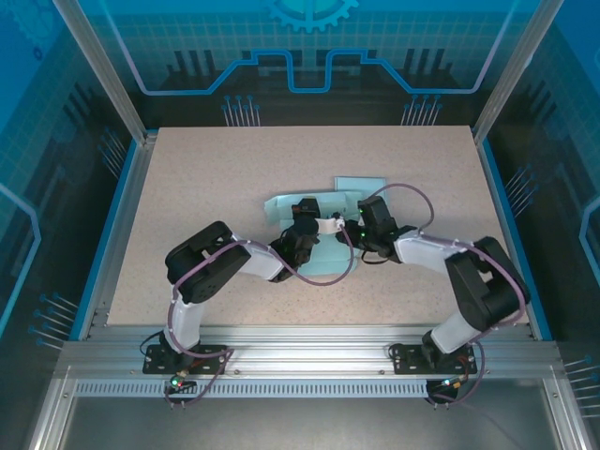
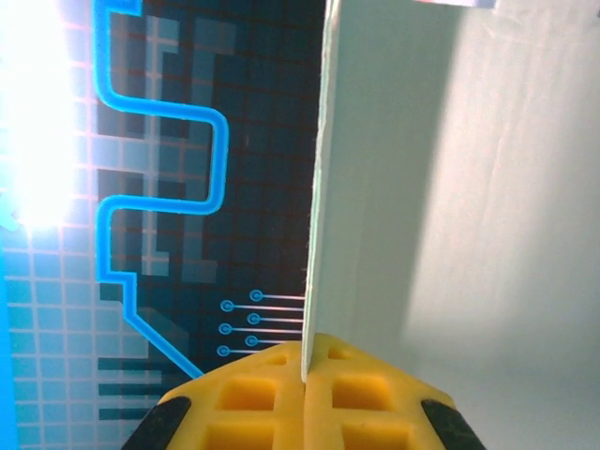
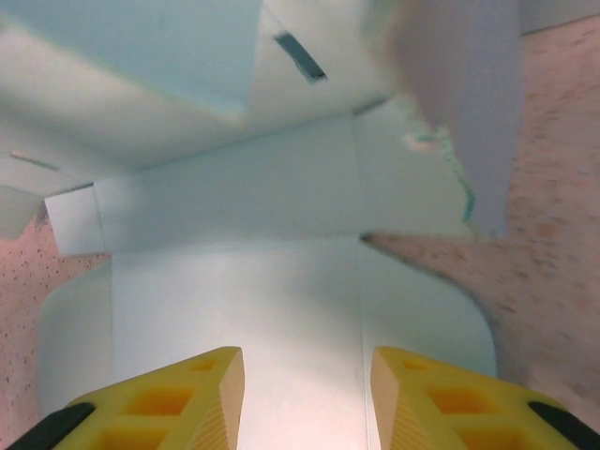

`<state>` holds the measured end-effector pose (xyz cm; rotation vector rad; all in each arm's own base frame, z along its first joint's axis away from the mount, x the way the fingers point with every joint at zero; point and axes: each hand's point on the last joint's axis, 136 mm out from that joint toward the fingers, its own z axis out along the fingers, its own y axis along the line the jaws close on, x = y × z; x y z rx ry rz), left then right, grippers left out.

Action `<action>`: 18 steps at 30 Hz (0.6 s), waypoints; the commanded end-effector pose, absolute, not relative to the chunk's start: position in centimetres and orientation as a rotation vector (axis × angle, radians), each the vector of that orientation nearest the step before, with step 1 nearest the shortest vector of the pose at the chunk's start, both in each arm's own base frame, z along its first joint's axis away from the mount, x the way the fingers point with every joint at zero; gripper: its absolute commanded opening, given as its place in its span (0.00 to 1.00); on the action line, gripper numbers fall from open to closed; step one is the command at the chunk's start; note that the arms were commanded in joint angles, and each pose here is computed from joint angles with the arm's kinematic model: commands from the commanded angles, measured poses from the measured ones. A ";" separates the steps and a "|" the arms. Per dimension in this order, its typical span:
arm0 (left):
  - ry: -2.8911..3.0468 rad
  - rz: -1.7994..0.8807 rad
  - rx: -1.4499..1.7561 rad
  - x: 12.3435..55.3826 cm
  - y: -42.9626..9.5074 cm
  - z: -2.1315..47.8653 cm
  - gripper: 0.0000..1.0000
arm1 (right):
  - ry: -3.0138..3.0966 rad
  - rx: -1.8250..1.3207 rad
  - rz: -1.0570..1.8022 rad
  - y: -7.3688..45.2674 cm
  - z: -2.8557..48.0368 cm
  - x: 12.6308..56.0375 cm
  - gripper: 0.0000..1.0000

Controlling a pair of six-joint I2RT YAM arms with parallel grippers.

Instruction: Fold the paper box

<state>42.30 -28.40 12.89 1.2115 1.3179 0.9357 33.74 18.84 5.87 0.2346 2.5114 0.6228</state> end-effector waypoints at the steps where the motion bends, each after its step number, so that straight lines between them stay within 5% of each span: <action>1: 1.245 0.906 1.169 42.6 -29.6 14.7 0.02 | 2.464 0.156 0.564 17.6 9.1 32.0 0.43; 11: 1.197 0.886 1.086 42.3 -29.7 16.5 0.02 | 2.314 0.305 0.382 9.1 13.5 28.1 0.76; 18: 1.180 0.883 1.101 41.8 -29.7 16.3 0.02 | 2.248 0.441 0.438 4.5 14.6 28.2 0.70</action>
